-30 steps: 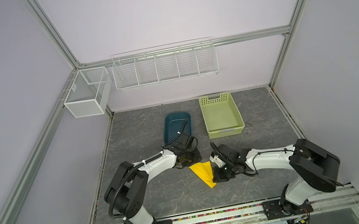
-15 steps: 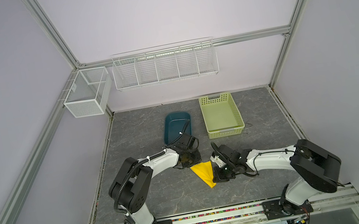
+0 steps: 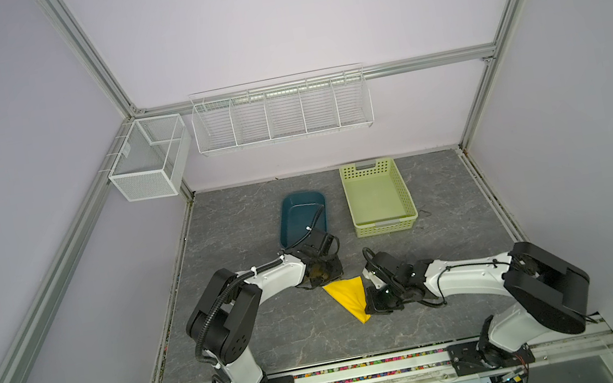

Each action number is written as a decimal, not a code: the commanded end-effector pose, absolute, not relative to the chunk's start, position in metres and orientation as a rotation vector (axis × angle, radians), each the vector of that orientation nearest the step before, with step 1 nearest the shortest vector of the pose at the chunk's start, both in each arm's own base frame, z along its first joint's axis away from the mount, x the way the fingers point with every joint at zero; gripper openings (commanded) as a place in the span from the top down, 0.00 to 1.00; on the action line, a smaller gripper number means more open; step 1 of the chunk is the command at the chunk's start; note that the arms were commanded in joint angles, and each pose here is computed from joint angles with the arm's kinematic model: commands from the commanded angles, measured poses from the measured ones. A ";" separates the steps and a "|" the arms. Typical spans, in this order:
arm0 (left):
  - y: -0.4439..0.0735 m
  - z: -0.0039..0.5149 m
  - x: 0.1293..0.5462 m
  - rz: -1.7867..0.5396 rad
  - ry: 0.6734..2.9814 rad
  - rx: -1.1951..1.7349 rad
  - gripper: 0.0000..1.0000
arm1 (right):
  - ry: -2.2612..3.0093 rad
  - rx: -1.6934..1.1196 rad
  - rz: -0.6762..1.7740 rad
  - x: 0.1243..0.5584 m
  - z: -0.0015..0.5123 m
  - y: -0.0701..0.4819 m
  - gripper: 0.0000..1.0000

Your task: Place the utensils on the paper napkin and roll it up

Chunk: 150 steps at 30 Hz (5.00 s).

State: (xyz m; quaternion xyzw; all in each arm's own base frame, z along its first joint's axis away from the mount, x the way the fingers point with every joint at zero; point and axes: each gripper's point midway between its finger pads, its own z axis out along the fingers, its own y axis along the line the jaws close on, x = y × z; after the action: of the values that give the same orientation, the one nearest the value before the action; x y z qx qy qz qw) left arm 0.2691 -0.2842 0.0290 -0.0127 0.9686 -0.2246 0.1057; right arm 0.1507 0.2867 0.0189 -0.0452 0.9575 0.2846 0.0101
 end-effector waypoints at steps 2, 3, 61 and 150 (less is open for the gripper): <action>-0.286 0.045 0.272 -0.681 2.844 -0.030 0.74 | 3.095 -0.093 0.704 0.137 -0.002 0.262 0.93; -0.288 0.056 0.275 -0.696 2.824 -0.012 0.74 | 3.096 -0.095 0.701 0.138 -0.002 0.262 0.93; -0.282 -0.009 0.203 -0.717 3.007 -0.002 0.94 | 2.998 -0.048 0.947 0.160 0.015 0.264 0.53; -0.307 0.027 0.267 -0.442 2.923 0.145 0.97 | 3.007 0.093 0.739 0.169 -0.002 0.258 0.93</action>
State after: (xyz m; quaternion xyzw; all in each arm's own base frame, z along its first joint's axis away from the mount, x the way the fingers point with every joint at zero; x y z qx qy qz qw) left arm 0.2621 -0.3074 0.0279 0.0530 0.9818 -0.1602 0.0872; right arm 0.1836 0.2783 0.0181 0.0114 0.9581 0.2827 0.0437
